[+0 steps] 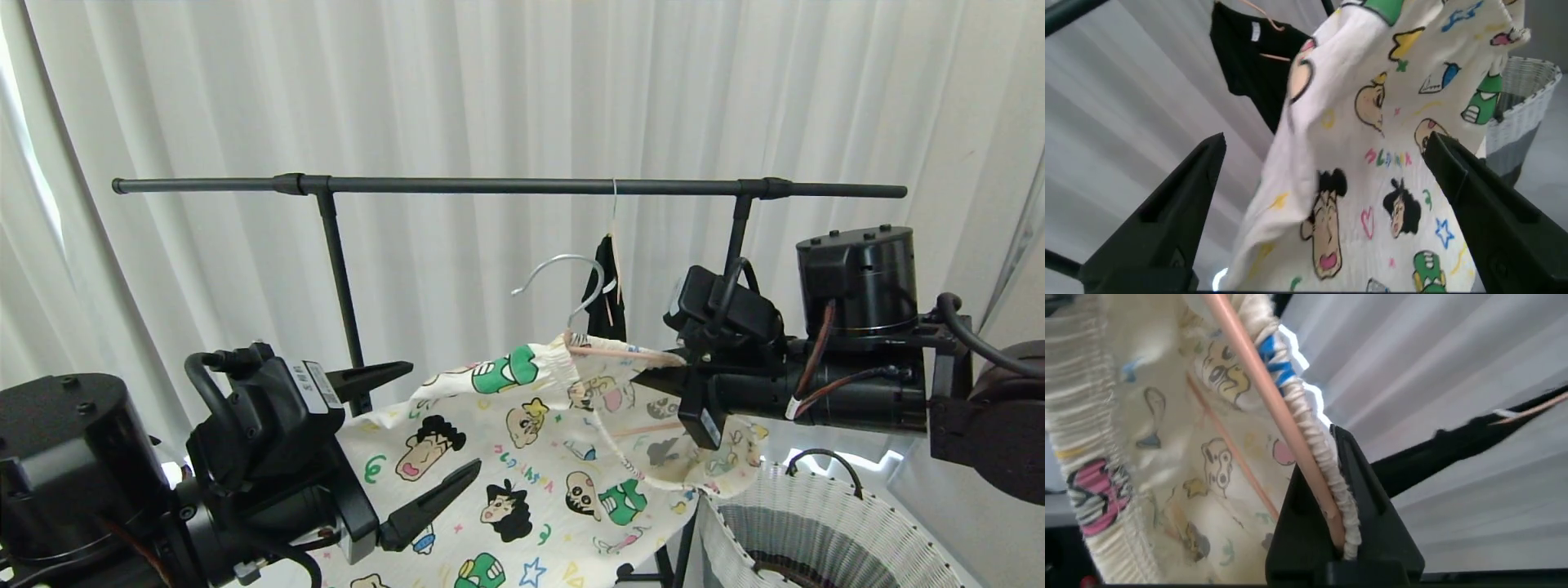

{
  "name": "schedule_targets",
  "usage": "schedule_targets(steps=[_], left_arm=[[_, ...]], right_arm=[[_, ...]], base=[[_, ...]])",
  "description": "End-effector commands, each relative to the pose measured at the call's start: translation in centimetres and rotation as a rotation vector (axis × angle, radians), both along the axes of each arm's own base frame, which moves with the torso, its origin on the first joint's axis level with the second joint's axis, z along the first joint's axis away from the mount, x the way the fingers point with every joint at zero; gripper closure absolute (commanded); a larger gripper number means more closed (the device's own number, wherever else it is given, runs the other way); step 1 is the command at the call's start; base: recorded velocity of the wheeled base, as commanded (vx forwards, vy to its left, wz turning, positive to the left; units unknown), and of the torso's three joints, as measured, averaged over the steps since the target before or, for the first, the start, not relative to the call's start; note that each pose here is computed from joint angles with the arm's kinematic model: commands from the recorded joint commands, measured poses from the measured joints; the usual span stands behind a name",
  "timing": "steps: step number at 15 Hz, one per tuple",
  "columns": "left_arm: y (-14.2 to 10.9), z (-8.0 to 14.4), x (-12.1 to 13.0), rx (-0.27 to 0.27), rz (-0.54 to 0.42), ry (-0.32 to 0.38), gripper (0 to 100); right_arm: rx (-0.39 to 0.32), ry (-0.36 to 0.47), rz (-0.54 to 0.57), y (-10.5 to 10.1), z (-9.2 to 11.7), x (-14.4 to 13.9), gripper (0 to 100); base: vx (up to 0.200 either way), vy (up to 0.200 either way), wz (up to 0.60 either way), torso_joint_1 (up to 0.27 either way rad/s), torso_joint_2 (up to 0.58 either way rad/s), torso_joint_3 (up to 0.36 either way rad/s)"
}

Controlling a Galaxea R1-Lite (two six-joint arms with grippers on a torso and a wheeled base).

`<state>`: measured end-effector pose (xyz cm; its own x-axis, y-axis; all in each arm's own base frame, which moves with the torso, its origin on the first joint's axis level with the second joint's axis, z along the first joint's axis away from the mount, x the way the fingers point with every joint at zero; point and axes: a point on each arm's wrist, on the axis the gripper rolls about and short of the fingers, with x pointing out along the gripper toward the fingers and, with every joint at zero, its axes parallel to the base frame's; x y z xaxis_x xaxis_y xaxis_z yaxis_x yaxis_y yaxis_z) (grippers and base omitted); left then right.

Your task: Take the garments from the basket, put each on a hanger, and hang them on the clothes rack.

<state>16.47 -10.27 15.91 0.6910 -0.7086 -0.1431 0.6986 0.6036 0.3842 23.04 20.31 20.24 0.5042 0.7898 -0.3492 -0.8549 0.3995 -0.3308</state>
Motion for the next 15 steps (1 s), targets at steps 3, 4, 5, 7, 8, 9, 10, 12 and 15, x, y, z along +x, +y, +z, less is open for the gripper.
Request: schedule_targets(steps=[3,4,5,7,8,9,10,12,15], left_arm=[[0.9,1.1,-0.1,-0.026,0.042,-0.045,0],[1.0,1.3,-0.1,-0.035,0.047,-0.049,0],[1.7,1.4,-0.3,-0.065,0.083,-0.034,0],[3.0,1.2,-0.2,-0.08,0.152,-0.018,0],[3.2,1.2,-0.3,-0.086,0.16,-0.015,0],[3.3,1.5,-0.6,-0.131,0.165,0.003,0],[3.2,1.8,-0.9,-0.185,0.154,0.027,0],[1.8,1.9,-1.5,-0.252,0.085,0.104,0],[-1.8,1.2,-1.2,-0.284,0.015,0.235,0]], right_arm=[[-0.009,-0.035,-0.089,-1.4,0.2,1.1,100],[-0.014,-0.036,-0.11,-1.5,0.2,1.2,100],[-0.014,-0.039,-0.154,-1.9,0.3,1.6,100],[-0.009,-0.046,-0.177,-2.4,0.6,1.9,100],[-0.009,-0.047,-0.19,-2.6,0.7,1.9,100],[0.004,-0.032,-0.253,-2.5,0.8,1.9,100],[0.032,-0.008,-0.289,-1.8,1.1,1.7,100],[0.059,0.02,-0.328,0.2,1.1,1.9,100],[0.039,0.038,-0.345,3.3,0.7,2.0,100]], base=[[0.0,0.0,0.0,0.0,0.0,0.0],[0.0,0.0,0.0,0.0,0.0,0.0],[0.0,0.0,0.0,0.0,0.0,0.0],[0.0,0.0,0.0,0.0,0.0,0.0],[0.0,0.0,0.0,0.0,0.0,0.0],[0.0,0.0,0.0,0.0,0.0,0.0],[0.0,0.0,0.0,0.0,0.0,0.0],[0.0,0.0,0.0,0.0,0.0,0.0],[0.0,0.0,0.0,0.0,0.0,0.0]])
